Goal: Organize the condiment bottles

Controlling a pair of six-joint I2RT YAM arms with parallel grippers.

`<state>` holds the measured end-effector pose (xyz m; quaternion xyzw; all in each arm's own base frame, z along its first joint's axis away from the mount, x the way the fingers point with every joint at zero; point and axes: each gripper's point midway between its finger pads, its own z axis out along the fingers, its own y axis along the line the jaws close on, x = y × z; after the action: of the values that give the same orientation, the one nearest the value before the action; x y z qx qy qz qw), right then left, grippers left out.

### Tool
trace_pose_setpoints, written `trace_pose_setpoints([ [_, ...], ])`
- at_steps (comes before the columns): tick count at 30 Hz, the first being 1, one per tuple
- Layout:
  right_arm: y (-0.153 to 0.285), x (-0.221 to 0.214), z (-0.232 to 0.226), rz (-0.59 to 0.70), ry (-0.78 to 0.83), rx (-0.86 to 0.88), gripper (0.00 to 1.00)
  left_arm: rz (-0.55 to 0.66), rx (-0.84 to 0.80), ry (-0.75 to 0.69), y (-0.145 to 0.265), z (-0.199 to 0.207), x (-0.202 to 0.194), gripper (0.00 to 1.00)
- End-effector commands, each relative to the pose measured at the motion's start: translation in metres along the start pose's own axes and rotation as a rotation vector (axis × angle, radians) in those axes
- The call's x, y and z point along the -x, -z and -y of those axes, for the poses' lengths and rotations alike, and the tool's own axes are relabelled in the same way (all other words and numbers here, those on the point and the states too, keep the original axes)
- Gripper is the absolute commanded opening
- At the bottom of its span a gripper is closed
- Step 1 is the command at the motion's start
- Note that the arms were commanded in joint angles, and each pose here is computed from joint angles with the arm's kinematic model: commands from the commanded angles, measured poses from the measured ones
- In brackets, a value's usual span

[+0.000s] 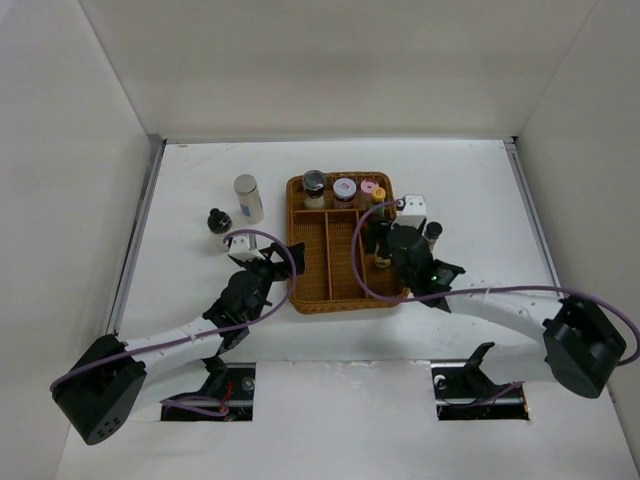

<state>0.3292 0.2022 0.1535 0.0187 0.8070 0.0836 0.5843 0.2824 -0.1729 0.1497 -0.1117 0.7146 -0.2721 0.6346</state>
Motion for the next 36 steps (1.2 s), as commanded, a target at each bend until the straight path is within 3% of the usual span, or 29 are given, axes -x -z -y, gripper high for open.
trace_pose_setpoints([
  [1,0.017,0.054,0.002,0.135,-0.094,0.009,0.80,0.044,-0.047,0.043,-0.002,0.016,0.014,0.96],
  [7,0.019,0.066,0.072,0.182,-0.180,-0.144,0.81,0.047,-0.052,0.046,-0.001,0.017,0.015,0.96],
  [12,-0.012,0.035,0.136,0.069,-0.150,-0.358,0.89,0.040,-0.056,0.044,-0.002,0.019,0.012,0.96],
  [17,-0.040,0.012,0.147,-0.022,-0.123,-0.384,0.89,0.042,-0.050,0.043,-0.003,0.017,0.013,0.96],
  [20,-0.054,0.005,0.147,-0.046,-0.132,-0.366,0.78,0.039,-0.056,0.043,-0.002,0.019,0.012,0.96],
  [23,-0.059,0.010,0.148,-0.020,-0.140,-0.373,0.53,0.042,-0.047,0.043,-0.003,0.016,0.013,0.96],
  [26,-0.042,0.027,0.153,0.066,-0.135,-0.419,0.44,0.044,-0.048,0.043,-0.003,0.016,0.013,0.96],
  [29,-0.011,0.050,0.145,0.150,-0.120,-0.427,0.43,0.041,-0.052,0.043,-0.002,0.017,0.013,0.96],
  [36,0.088,0.137,0.083,0.335,-0.139,-0.242,0.42,0.045,-0.063,0.048,-0.001,0.022,0.014,0.96],
])
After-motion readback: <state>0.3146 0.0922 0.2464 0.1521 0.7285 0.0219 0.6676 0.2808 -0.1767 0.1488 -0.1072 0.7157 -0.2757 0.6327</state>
